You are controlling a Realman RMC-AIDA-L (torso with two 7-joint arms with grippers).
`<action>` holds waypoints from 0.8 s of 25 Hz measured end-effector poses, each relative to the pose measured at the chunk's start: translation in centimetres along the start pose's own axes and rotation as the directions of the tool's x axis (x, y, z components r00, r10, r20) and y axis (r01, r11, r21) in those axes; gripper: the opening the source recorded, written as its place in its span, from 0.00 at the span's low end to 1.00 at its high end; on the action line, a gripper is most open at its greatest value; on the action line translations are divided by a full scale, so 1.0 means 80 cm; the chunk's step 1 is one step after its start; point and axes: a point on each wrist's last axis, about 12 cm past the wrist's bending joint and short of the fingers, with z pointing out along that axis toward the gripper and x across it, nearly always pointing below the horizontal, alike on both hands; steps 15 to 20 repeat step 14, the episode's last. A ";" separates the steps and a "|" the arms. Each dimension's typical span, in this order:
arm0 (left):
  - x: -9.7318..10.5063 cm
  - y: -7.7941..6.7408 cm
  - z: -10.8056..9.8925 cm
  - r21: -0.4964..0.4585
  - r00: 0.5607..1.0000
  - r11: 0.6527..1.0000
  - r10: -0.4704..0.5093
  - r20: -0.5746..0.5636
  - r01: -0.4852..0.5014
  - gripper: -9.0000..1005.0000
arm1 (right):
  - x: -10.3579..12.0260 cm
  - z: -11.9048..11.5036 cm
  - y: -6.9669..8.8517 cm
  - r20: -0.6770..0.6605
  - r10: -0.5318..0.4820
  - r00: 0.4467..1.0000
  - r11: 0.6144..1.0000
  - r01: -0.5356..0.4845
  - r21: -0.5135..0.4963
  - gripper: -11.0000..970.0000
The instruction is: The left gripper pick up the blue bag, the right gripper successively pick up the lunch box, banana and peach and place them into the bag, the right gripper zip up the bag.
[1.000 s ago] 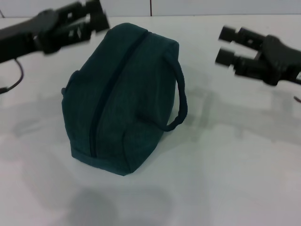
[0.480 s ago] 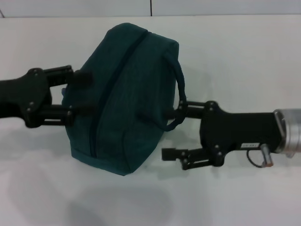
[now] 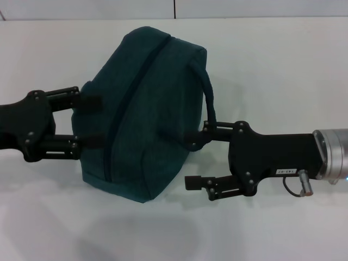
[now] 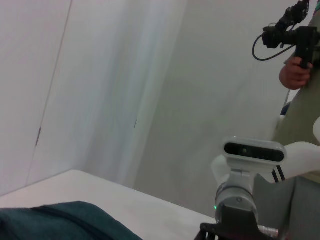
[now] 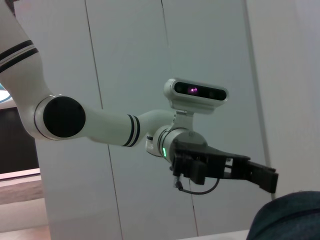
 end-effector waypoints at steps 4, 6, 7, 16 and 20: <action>0.003 -0.001 0.007 0.024 1.000 1.000 -0.008 -0.014 0.008 0.87 | -0.001 -0.006 -0.002 -0.006 0.003 1.000 1.000 -0.003 0.011 0.84; 0.004 -0.001 0.015 0.041 1.000 0.999 -0.009 -0.018 0.010 0.87 | -0.001 -0.009 -0.003 -0.008 0.003 1.000 1.000 -0.003 0.018 0.84; 0.004 -0.001 0.018 0.049 1.000 0.999 -0.011 -0.019 0.011 0.87 | -0.002 -0.011 -0.005 -0.008 0.002 1.000 1.000 -0.002 0.024 0.84; 0.008 -0.002 0.030 0.067 1.000 0.998 -0.016 -0.016 0.017 0.87 | -0.006 -0.019 -0.009 -0.011 -0.004 1.000 0.999 0.005 0.041 0.84; 0.008 -0.002 0.030 0.067 1.000 0.998 -0.016 -0.016 0.017 0.87 | -0.006 -0.019 -0.009 -0.011 -0.004 1.000 0.999 0.005 0.041 0.84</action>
